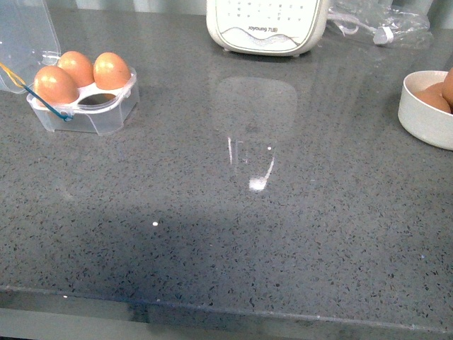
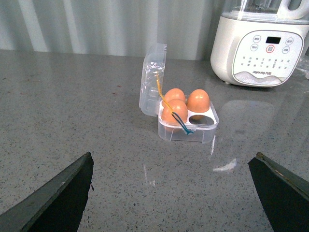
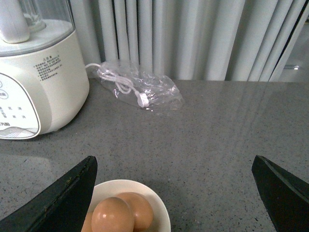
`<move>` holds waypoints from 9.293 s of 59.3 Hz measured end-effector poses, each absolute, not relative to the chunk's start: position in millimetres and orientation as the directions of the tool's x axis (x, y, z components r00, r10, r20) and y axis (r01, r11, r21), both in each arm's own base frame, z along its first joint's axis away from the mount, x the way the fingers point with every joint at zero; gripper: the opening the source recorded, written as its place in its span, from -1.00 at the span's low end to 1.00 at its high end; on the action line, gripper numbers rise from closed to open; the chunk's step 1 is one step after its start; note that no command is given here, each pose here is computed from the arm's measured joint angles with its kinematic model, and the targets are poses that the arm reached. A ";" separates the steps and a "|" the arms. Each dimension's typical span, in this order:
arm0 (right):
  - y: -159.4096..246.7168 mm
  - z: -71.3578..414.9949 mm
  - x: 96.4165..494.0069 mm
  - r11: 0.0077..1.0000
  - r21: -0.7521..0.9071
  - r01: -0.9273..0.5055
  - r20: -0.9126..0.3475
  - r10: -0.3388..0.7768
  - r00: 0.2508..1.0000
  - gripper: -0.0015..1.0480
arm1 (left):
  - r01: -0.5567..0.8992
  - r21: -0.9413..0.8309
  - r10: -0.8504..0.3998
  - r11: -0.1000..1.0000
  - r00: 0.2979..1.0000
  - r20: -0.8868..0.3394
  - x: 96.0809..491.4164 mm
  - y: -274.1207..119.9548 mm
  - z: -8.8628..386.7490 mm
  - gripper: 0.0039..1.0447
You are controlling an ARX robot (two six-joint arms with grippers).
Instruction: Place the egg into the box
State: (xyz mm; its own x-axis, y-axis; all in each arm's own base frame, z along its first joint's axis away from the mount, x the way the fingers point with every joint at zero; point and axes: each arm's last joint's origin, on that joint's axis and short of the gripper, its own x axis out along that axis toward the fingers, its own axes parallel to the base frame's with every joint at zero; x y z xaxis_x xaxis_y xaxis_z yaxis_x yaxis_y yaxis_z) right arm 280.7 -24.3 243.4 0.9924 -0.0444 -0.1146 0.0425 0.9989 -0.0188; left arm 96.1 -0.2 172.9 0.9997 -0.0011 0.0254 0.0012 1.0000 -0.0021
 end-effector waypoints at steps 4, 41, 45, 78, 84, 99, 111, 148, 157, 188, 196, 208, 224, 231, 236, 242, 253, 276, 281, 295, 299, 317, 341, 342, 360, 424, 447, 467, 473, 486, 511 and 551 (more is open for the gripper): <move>-24.7 239.0 289.8 1.000 -0.012 0.028 -0.144 -0.030 0.989 0.86 | 0.002 -0.002 -0.002 1.000 1.000 0.025 96.1 -0.2 172.9 0.87; -13.4 199.5 331.3 0.996 -0.008 -0.084 -0.352 0.076 0.933 0.86 | 0.002 -0.002 -0.002 1.000 1.000 0.025 96.1 -0.2 172.9 0.87; -11.3 197.9 332.6 0.994 0.000 -0.112 -0.355 0.104 0.929 0.86 | 0.001 -0.002 -0.001 1.000 1.000 0.025 96.1 -0.2 172.9 0.87; -7.5 180.2 336.6 0.990 0.015 -0.144 -0.385 0.138 0.912 0.86 | 0.001 -0.002 -0.001 1.000 1.000 0.025 96.1 -0.2 172.9 0.87; -7.5 176.8 334.4 0.989 0.018 -0.147 -0.393 0.142 0.909 0.86 | 0.001 -0.002 -0.001 1.000 1.000 0.025 96.1 -0.2 172.9 0.87; -7.8 170.7 330.1 0.988 0.020 -0.150 -0.407 0.145 0.902 0.84 | 0.002 -0.002 -0.002 1.000 1.000 0.025 96.1 -0.2 172.9 0.87; -8.6 170.5 329.9 0.989 0.019 -0.148 -0.408 0.142 0.902 0.28 | 0.002 -0.002 -0.002 1.000 1.000 0.025 96.1 -0.2 172.9 0.87; 17.5 226.0 318.0 0.979 0.004 -0.204 -0.286 0.196 0.938 -0.19 | 0.001 -0.002 -0.001 1.000 1.000 0.025 96.1 -0.2 172.9 0.87; 57.2 262.3 323.1 0.949 0.009 -0.316 -0.195 0.311 0.930 -0.20 | 0.002 -0.002 -0.002 1.000 1.000 0.025 96.1 -0.2 172.9 0.87; 205.0 241.9 323.6 0.649 0.014 -0.761 -0.288 0.731 0.618 -0.20 | 0.002 -0.002 -0.002 1.000 1.000 0.025 96.1 -0.2 172.9 0.87; 214.5 226.4 327.6 0.607 0.021 -0.794 -0.319 0.757 0.570 -0.20 | 0.002 -0.002 -0.002 1.000 1.000 0.025 96.1 -0.2 172.9 0.87; 223.4 223.4 344.5 0.606 0.040 -0.794 -0.313 0.763 0.566 -0.20 | 0.002 -0.002 -0.002 1.000 1.000 0.025 96.1 -0.2 172.9 0.87; 245.1 219.0 360.9 0.581 0.065 -0.812 -0.315 0.783 0.535 -0.20 | 0.002 -0.002 -0.002 1.000 1.000 0.025 96.1 -0.2 172.9 0.87; 253.1 211.5 360.5 0.557 0.077 -0.827 -0.329 0.797 0.506 -0.20 | 0.001 -0.002 -0.001 1.000 1.000 0.025 96.1 -0.2 172.9 0.87; 257.4 208.8 359.2 0.546 0.077 -0.834 -0.333 0.803 0.494 -0.20 | 0.002 -0.002 -0.002 1.000 1.000 0.025 96.1 -0.2 172.9 0.87; 260.6 206.7 358.3 0.535 0.080 -0.841 -0.336 0.809 0.483 -0.20 | 0.002 -0.002 -0.002 1.000 1.000 0.025 96.1 -0.2 172.9 0.87; 267.1 200.1 361.8 0.531 0.079 -0.844 -0.345 0.809 0.477 -0.20 | 0.001 -0.002 -0.001 1.000 1.000 0.025 96.1 -0.2 172.9 0.87; 282.3 198.4 369.6 0.516 0.075 -0.853 -0.346 0.816 0.463 -0.20 | 0.002 -0.002 -0.002 1.000 1.000 0.025 96.1 -0.2 172.9 0.87; 285.8 197.7 369.7 0.508 0.078 -0.858 -0.348 0.820 0.455 -0.20 | 0.001 -0.002 -0.001 1.000 1.000 0.025 96.1 -0.2 172.9 0.87; 290.9 189.3 369.6 0.502 0.074 -0.862 -0.368 0.817 0.444 -0.20 | 0.001 -0.002 -0.001 1.000 1.000 0.025 96.1 -0.2 172.9 0.87; 291.3 186.7 369.9 0.502 0.071 -0.862 -0.373 0.815 0.443 -0.20 | 0.002 -0.002 -0.002 1.000 1.000 0.025 96.1 -0.2 172.9 0.87; 291.6 183.1 370.2 0.499 0.070 -0.864 -0.383 0.813 0.438 0.45 | 0.001 -0.002 -0.001 1.000 1.000 0.025 96.1 -0.2 172.9 0.87; 248.7 228.6 356.4 0.583 0.073 -0.809 -0.271 0.792 0.547 0.86 | 0.001 -0.002 -0.001 1.000 1.000 0.025 96.1 -0.2 172.9 0.87; 243.1 231.4 355.5 0.595 0.075 -0.800 -0.263 0.786 0.559 0.86 | 0.002 -0.002 -0.002 1.000 1.000 0.025 96.1 -0.2 172.9 0.87; 129.5 242.2 320.4 0.882 0.101 -0.461 -0.195 0.472 0.860 0.86 | 0.002 -0.002 -0.002 1.000 1.000 0.025 96.1 -0.2 172.9 0.87; -20.7 183.2 144.6 1.000 0.011 0.009 -0.014 -0.009 1.000 -0.43 | 0.002 -0.002 -0.002 1.000 1.000 0.026 96.1 -0.2 172.9 0.88; -1.7 174.2 127.9 1.000 0.003 0.009 -0.008 -0.009 1.000 -0.94 | 0.001 -0.002 -0.001 1.000 1.000 0.025 96.1 -0.2 172.9 0.87; -0.4 168.6 117.1 1.000 0.002 0.003 0.009 -0.003 1.000 -0.94 | 0.001 -0.002 -0.001 1.000 1.000 0.025 96.1 -0.2 172.9 0.87; -0.4 168.3 114.6 1.000 0.002 0.003 0.006 -0.003 1.000 -0.94 | 0.001 -0.002 -0.001 1.000 1.000 0.025 96.1 -0.2 172.9 0.87; -0.4 168.2 110.5 1.000 0.002 0.003 0.008 -0.003 1.000 -0.94 | 0.001 -0.002 -0.001 1.000 1.000 0.025 96.1 -0.2 172.9 0.87; -0.3 165.3 97.6 1.000 0.002 0.002 0.003 -0.002 1.000 -0.94 | 0.002 -0.002 -0.002 1.000 1.000 0.026 96.1 -0.2 172.9 0.87; -0.3 165.2 97.6 1.000 0.000 0.002 0.002 -0.002 1.000 0.78 | 0.001 -0.002 -0.001 1.000 1.000 0.026 96.1 -0.2 172.9 0.87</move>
